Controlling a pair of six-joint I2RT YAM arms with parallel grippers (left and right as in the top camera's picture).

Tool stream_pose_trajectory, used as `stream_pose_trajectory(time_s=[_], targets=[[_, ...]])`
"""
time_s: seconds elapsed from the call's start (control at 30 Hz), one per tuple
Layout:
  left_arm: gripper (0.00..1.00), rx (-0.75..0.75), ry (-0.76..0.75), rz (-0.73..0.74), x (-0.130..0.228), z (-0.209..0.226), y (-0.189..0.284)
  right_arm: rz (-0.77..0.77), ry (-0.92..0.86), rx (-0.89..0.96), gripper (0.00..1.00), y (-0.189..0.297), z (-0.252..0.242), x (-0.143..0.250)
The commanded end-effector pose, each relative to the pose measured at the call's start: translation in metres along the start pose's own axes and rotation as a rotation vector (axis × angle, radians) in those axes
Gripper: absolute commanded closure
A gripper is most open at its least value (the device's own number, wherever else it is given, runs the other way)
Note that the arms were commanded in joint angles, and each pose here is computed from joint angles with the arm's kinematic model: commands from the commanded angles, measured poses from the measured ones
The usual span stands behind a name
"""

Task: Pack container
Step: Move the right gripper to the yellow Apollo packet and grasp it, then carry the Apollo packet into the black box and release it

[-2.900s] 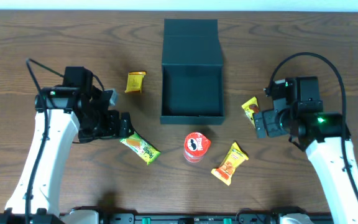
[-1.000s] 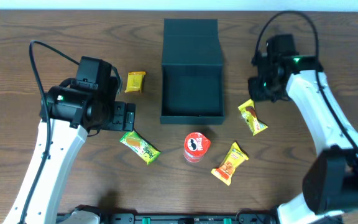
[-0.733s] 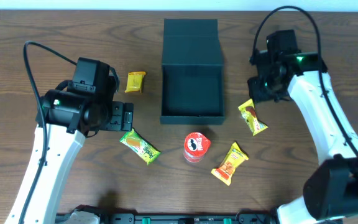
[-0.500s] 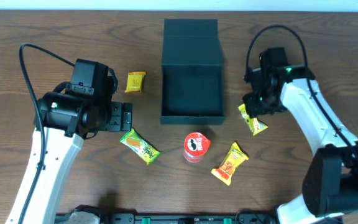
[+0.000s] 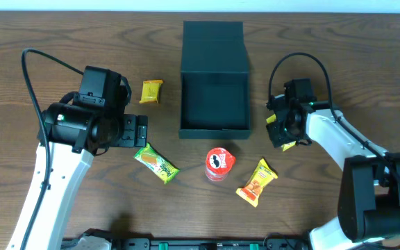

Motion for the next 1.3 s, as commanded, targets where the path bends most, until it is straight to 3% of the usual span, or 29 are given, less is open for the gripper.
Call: stream_pose_trajectory(time_s=[0.0, 0.3, 0.7, 1.07, 1.27], targets=[[0.05, -0.010, 0.004, -0.037, -0.004, 0.002, 0.010, -0.003, -0.012, 0.002, 0.48, -0.006, -0.003, 0.003], [0.04, -0.009, -0.004, -0.065, -0.002, 0.003, 0.018, -0.021, -0.052, 0.013, 0.69, -0.010, -0.014, 0.006], [0.05, -0.029, -0.002, -0.104, 0.000, 0.007, 0.028, -0.022, -0.092, 0.012, 0.86, -0.010, -0.014, 0.006], [0.05, -0.086, 0.018, -0.135, -0.002, 0.015, 0.033, 0.022, -0.263, -0.009, 0.89, -0.007, -0.009, 0.015], [0.04, -0.119, 0.078, -0.286, -0.014, 0.022, 0.065, -0.053, -0.366, -0.043, 0.92, 0.038, -0.006, 0.000]])
Point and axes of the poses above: each gripper's point midway between its finger pads, its own y axis back along the fingers, its own z axis along the line the jaws close on, x = y × z, the point moved 3 cm from there along y, back along the fingers, and after that the axes turned 1 degree about y, right-handed, at the moved point
